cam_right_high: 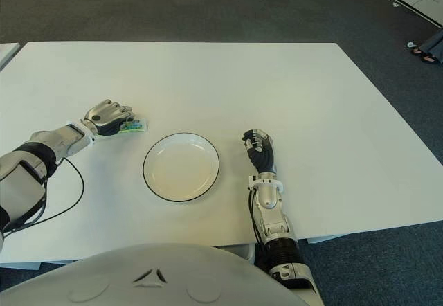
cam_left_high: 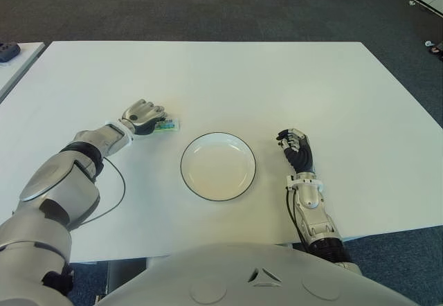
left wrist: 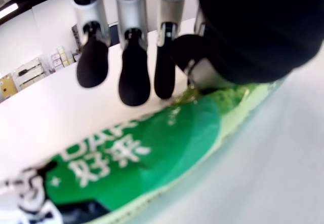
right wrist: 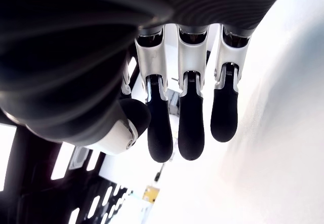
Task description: Put the toothpaste on the table into the plate.
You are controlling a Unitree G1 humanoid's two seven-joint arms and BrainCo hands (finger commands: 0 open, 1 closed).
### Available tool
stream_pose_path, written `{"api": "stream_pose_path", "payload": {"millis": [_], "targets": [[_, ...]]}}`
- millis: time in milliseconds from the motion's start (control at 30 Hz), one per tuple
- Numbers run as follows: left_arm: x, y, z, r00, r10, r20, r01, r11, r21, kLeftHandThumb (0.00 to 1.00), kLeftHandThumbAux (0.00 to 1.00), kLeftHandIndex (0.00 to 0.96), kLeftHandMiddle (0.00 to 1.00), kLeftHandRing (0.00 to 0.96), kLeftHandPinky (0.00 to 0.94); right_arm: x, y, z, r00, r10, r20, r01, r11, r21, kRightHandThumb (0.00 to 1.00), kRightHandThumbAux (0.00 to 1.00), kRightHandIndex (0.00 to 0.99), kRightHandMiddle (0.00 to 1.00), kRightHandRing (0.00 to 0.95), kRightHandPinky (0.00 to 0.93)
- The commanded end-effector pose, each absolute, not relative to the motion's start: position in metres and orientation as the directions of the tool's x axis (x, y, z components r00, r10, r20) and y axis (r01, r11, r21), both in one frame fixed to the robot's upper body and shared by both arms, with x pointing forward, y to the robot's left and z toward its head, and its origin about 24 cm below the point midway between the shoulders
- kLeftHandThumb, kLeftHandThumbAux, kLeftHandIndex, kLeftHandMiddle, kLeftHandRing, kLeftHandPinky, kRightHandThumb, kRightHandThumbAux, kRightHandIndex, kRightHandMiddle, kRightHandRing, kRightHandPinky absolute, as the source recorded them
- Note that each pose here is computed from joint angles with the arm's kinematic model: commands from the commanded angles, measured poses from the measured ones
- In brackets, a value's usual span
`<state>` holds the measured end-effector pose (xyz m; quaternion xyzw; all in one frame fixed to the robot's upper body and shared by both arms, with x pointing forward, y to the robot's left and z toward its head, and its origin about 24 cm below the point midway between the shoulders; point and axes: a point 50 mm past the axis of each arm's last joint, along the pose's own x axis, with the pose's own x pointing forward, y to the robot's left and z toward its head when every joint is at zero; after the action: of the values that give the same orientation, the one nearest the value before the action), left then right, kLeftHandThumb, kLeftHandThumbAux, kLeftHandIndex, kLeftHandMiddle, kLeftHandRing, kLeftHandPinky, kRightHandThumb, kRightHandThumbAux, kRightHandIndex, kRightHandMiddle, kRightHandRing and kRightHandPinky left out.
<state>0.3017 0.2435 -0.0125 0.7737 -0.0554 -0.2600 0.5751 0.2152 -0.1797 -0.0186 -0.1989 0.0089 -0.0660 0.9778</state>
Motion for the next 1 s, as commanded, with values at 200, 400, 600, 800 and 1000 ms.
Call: {"api": "stream_pose_path", "payload": {"millis": [200,400,600,800,1000], "targets": [[0.288,0.25,-0.029,0.834,-0.334,-0.44,0.316,-0.365,0.876,0.711,0.708,0.439,0.738,0.712,0.693,0.218,-0.178,-0.018,0.992,-0.13,0.01,0.123,0.911,-0.393,0.696,0.736,0.43,0.512,0.513,0.507],[0.299,0.256,-0.013,0.846,-0.329,-0.419,0.31,-0.337,0.889,0.71,0.707,0.438,0.735,0.711,0.684,0.218,-0.177,-0.016,0.993,-0.118,0.017,0.116,0.914,-0.389,0.697,0.738,0.428,0.498,0.507,0.495],[0.32,0.258,0.017,0.85,-0.311,-0.424,0.378,-0.2,0.904,0.708,0.706,0.436,0.719,0.697,0.659,0.218,-0.176,-0.016,0.993,-0.113,0.015,0.11,0.915,-0.388,0.698,0.739,0.426,0.49,0.512,0.498],[0.333,0.255,0.044,0.833,-0.348,-0.431,0.423,-0.102,0.9,0.698,0.705,0.429,0.609,0.579,0.535,0.218,-0.174,-0.015,0.995,-0.098,0.016,0.097,0.92,-0.38,0.699,0.74,0.424,0.486,0.511,0.494],[0.339,0.257,0.057,0.834,-0.334,-0.44,0.459,-0.025,0.888,0.562,0.621,0.35,0.428,0.407,0.378,0.218,-0.171,-0.014,0.995,-0.098,0.02,0.098,0.918,-0.383,0.699,0.74,0.424,0.487,0.518,0.505]]}}
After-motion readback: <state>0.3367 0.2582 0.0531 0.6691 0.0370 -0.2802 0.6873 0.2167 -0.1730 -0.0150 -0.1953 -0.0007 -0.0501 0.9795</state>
